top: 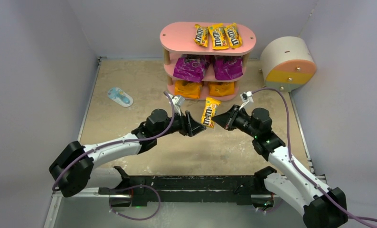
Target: Place and organize the candy bags onto the shelf
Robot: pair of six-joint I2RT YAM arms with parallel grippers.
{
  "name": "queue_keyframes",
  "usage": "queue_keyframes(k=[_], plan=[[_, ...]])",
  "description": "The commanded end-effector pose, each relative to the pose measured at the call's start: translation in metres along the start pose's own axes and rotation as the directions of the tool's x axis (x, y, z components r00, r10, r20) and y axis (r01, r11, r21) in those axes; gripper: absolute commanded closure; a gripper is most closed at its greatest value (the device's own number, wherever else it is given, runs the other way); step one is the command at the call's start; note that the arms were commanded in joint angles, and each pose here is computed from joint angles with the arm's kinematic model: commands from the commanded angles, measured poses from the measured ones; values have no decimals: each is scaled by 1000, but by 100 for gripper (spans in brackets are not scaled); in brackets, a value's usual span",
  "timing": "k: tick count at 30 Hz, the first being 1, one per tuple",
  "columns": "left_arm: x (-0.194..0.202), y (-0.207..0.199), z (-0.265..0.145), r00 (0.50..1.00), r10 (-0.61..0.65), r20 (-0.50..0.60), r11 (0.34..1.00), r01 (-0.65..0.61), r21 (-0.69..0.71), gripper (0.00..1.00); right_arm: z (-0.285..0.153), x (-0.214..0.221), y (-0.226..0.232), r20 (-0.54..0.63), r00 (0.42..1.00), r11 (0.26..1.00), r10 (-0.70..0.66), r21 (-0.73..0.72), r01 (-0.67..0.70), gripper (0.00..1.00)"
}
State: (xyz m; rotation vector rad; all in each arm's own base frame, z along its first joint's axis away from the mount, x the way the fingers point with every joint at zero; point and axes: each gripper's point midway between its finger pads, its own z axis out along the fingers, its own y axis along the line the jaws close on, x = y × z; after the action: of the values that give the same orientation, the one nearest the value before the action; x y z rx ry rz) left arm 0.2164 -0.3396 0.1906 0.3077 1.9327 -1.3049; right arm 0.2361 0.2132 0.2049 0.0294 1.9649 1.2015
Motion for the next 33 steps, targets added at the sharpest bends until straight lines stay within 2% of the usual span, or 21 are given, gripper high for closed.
queue_keyframes(k=[1, 3, 12, 17, 19, 20, 21, 24, 28, 29, 33], plan=[[-31, -40, 6, 997, 6, 82, 989, -18, 145, 47, -1, -21, 37, 46, 999, 993, -27, -117, 32, 100], [-32, -40, 7, 996, 4, 86, 989, -17, 146, 53, -1, -20, 38, 39, 999, 992, -29, -124, 33, 100], [-36, -41, 18, 996, 15, 86, 988, -28, 153, 56, -1, -15, 42, 20, 999, 988, -42, -145, 45, 100], [-39, -42, 21, 996, 32, 89, 987, -45, 151, 94, -2, -13, 40, 12, 998, 989, -59, -133, 60, 100], [-43, -41, 20, 994, 47, 102, 988, -61, 140, 100, -3, -15, 37, 17, 998, 992, -68, -108, 69, 100], [-45, -41, 19, 992, 56, 109, 989, -70, 133, 100, -3, -16, 35, 21, 997, 993, -74, -94, 76, 93], [-48, -41, 18, 991, 68, 114, 989, -82, 124, 100, -4, -17, 32, 30, 997, 994, -76, -75, 78, 77], [-56, -38, 12, 985, 118, 123, 990, -126, 64, 100, -6, -18, 19, 44, 995, 996, -87, -7, 87, 44], [-88, -34, -11, 960, 208, 188, 978, -197, -76, 100, -21, -30, -17, 117, 988, 974, -97, 217, 70, 10], [-100, -33, -19, 948, 239, 212, 969, -218, -118, 100, -26, -32, -29, 141, 985, 958, -100, 281, 57, 3], [-161, -35, -59, 887, 337, 316, 931, -264, -251, 100, -45, -34, -58, 182, 974, 903, -135, 426, 46, 2]])
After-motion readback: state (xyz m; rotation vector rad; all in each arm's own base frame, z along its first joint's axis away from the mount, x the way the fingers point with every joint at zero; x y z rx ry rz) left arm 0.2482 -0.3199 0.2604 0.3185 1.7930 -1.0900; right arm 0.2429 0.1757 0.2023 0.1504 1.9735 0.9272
